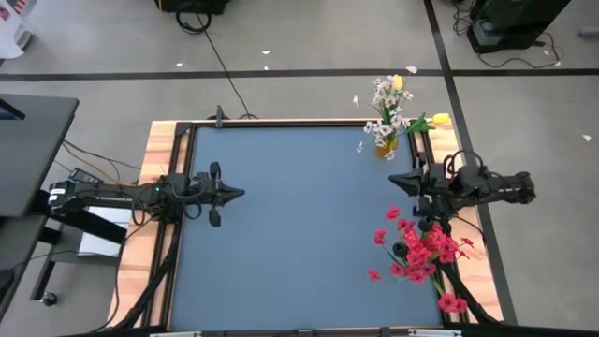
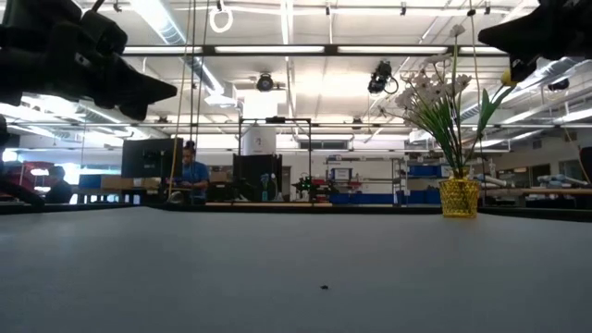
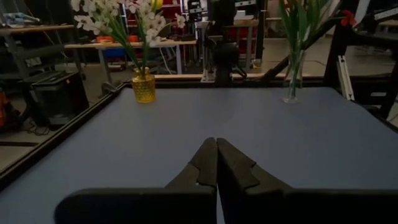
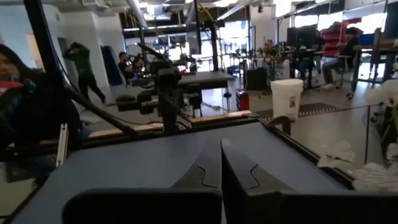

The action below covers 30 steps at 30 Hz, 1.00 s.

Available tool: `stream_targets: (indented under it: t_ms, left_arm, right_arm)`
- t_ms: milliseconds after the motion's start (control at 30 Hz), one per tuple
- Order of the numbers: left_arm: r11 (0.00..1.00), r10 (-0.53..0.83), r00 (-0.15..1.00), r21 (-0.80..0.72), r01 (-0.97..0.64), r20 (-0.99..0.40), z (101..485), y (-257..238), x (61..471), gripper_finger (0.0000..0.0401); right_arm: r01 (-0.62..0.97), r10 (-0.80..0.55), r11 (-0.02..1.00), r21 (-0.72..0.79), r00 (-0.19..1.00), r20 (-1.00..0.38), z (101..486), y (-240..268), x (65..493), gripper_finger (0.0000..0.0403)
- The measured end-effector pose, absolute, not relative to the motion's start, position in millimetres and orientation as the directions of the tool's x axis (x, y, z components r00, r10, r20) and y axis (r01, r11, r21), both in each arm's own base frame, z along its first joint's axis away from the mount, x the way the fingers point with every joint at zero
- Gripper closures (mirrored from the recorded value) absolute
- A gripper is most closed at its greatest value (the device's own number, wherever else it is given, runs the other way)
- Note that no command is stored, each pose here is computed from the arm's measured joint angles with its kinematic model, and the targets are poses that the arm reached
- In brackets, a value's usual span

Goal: Sort flowers into vase by color
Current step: Return to Home Position

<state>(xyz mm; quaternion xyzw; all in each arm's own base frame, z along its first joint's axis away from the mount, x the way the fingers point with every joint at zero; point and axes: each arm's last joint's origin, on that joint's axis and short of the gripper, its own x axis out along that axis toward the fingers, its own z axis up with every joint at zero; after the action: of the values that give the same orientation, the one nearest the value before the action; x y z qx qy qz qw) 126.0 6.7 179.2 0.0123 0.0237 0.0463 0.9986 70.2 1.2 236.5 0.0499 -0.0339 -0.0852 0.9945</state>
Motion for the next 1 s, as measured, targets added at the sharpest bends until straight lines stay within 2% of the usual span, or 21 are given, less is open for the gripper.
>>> stream_targets:
  t_ms: [367,567,1000]
  left_arm:
    - [0.996,0.061,0.997,0.062,-0.057,-0.053,178,6,126,0.0397]
    - [0.998,0.054,0.998,0.042,-0.053,-0.031,165,5,123,0.0397]
    - [0.996,0.057,0.998,0.067,-0.057,0.009,170,5,116,0.0397]
  right_arm:
    - [0.155,-0.165,0.982,0.112,0.983,0.083,204,4,87,0.0403]
    - [0.148,-0.161,0.980,0.132,0.983,0.089,191,5,91,0.0403]
    - [0.161,-0.170,0.979,0.123,0.983,0.068,187,5,92,0.0403]
